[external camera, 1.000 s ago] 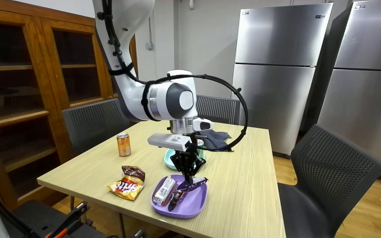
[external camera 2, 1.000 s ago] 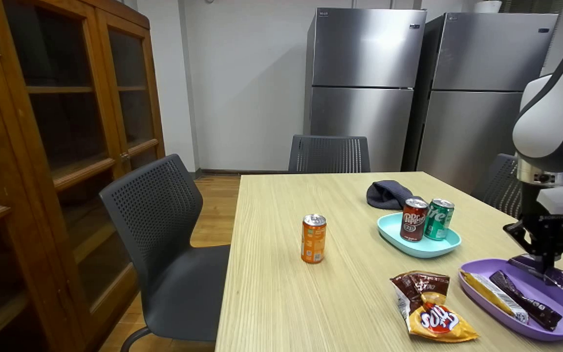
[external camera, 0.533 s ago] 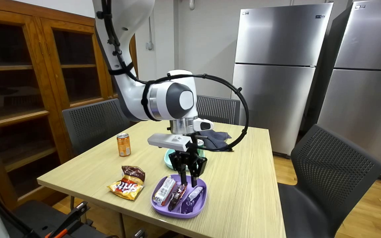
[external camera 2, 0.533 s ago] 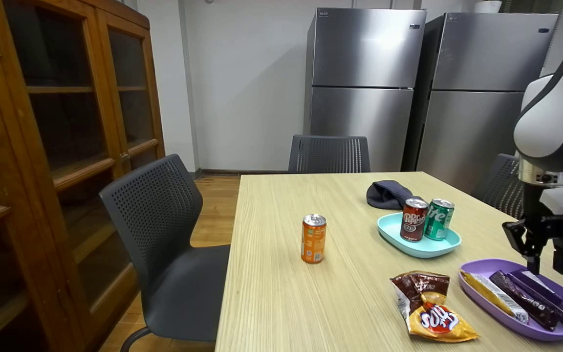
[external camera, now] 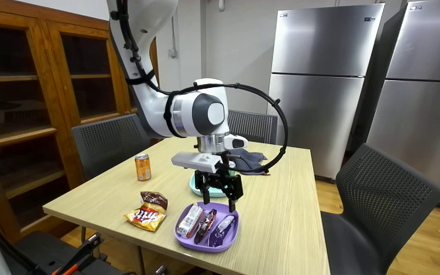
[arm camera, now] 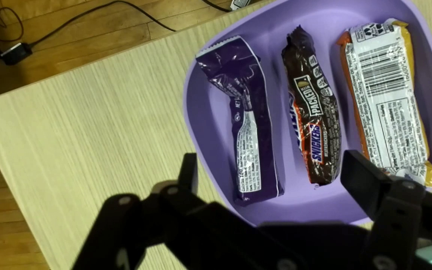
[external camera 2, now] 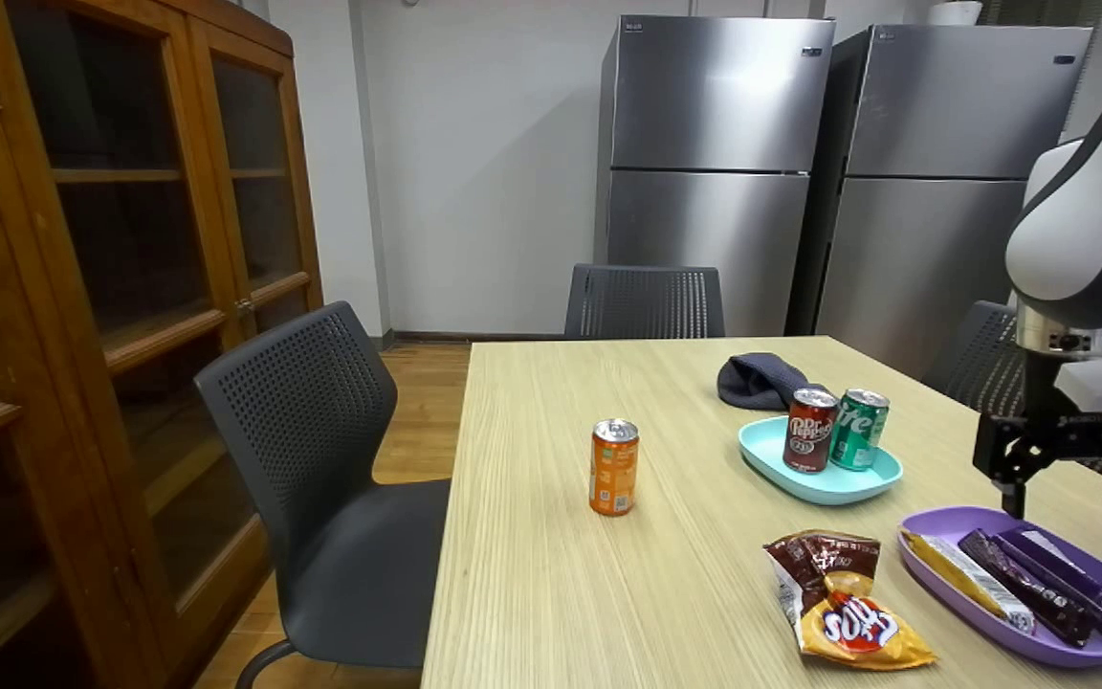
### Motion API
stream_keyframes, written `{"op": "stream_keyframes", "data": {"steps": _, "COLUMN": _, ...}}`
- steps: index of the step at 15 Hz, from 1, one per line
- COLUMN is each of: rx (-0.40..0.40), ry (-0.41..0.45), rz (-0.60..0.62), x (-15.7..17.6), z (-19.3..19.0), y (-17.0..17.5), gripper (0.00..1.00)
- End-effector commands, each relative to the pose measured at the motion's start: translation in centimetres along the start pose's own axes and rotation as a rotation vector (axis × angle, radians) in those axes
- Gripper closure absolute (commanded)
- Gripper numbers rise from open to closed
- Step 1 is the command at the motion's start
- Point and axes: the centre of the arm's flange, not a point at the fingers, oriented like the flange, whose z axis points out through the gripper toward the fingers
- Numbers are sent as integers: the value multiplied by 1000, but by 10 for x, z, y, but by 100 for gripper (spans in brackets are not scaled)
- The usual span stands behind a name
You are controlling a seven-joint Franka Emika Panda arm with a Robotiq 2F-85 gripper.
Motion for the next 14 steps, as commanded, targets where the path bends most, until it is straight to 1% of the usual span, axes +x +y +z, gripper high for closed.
{"op": "stream_keyframes", "data": {"steps": 1, "rx": 0, "ry": 1, "rz": 1, "x": 0, "z": 0, "y": 0, "gripper": 2}}
{"op": "stream_keyframes", "data": {"steps": 10, "rx": 0, "ry": 1, "rz": 1, "x": 0, "z": 0, "y": 0, "gripper": 2}}
{"op": "stream_keyframes", "data": {"steps": 11, "rx": 0, "ry": 1, "rz": 1, "x": 0, "z": 0, "y": 0, "gripper": 0}}
{"op": "stream_keyframes", "data": {"steps": 14, "rx": 0, "ry": 54, "rz": -54, "x": 1, "z": -22, "y": -10, "gripper": 0}}
